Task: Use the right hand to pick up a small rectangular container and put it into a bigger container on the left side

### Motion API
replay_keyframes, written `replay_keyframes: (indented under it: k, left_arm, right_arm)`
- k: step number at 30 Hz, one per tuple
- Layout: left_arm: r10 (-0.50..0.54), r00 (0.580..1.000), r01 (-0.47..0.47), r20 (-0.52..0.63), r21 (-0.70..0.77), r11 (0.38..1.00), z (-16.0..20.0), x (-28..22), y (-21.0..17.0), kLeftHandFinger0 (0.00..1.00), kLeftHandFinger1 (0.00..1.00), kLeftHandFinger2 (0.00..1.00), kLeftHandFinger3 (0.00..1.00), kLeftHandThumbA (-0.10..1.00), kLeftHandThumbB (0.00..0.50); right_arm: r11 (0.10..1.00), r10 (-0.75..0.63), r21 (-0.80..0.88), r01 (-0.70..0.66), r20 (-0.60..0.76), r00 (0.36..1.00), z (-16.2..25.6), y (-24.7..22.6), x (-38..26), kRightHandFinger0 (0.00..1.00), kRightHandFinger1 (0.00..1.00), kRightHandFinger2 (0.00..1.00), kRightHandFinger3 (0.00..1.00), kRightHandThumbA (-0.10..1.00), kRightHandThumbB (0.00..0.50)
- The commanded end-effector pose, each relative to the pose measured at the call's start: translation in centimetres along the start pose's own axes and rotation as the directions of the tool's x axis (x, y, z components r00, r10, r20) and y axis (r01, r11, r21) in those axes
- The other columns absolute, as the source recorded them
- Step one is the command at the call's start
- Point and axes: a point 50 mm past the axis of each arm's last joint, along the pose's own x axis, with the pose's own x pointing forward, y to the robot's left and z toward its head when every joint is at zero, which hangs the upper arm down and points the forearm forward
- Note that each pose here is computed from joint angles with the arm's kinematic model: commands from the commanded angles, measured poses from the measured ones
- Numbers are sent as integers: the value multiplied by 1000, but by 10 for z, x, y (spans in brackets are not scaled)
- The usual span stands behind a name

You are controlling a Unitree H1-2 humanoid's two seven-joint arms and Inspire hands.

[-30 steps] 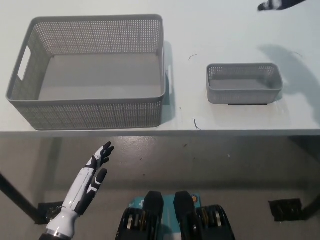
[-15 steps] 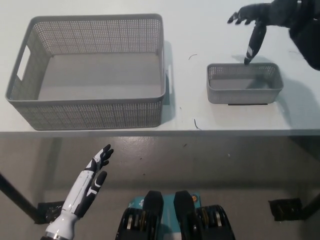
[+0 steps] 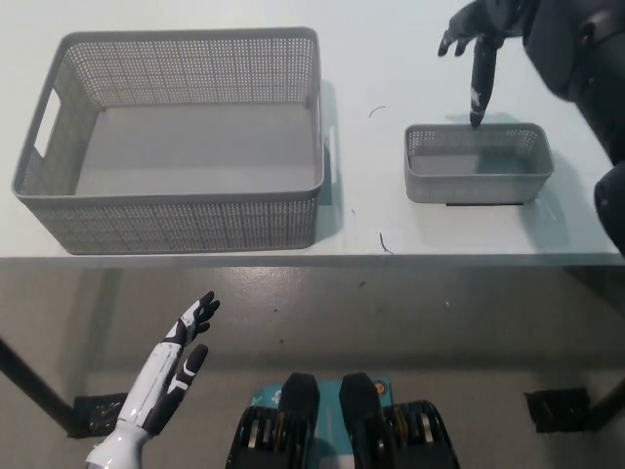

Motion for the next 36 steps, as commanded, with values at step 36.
replay_keyframes:
  k: [36]
  left_arm:
    - [-23,998,21,66,28,999,13,10,4,1000,1000,1000,1000,1000,282]
  right_arm:
    - [975,-25,222,20,22,999,-37,95,66,1000,1000,1000,1000,1000,322]
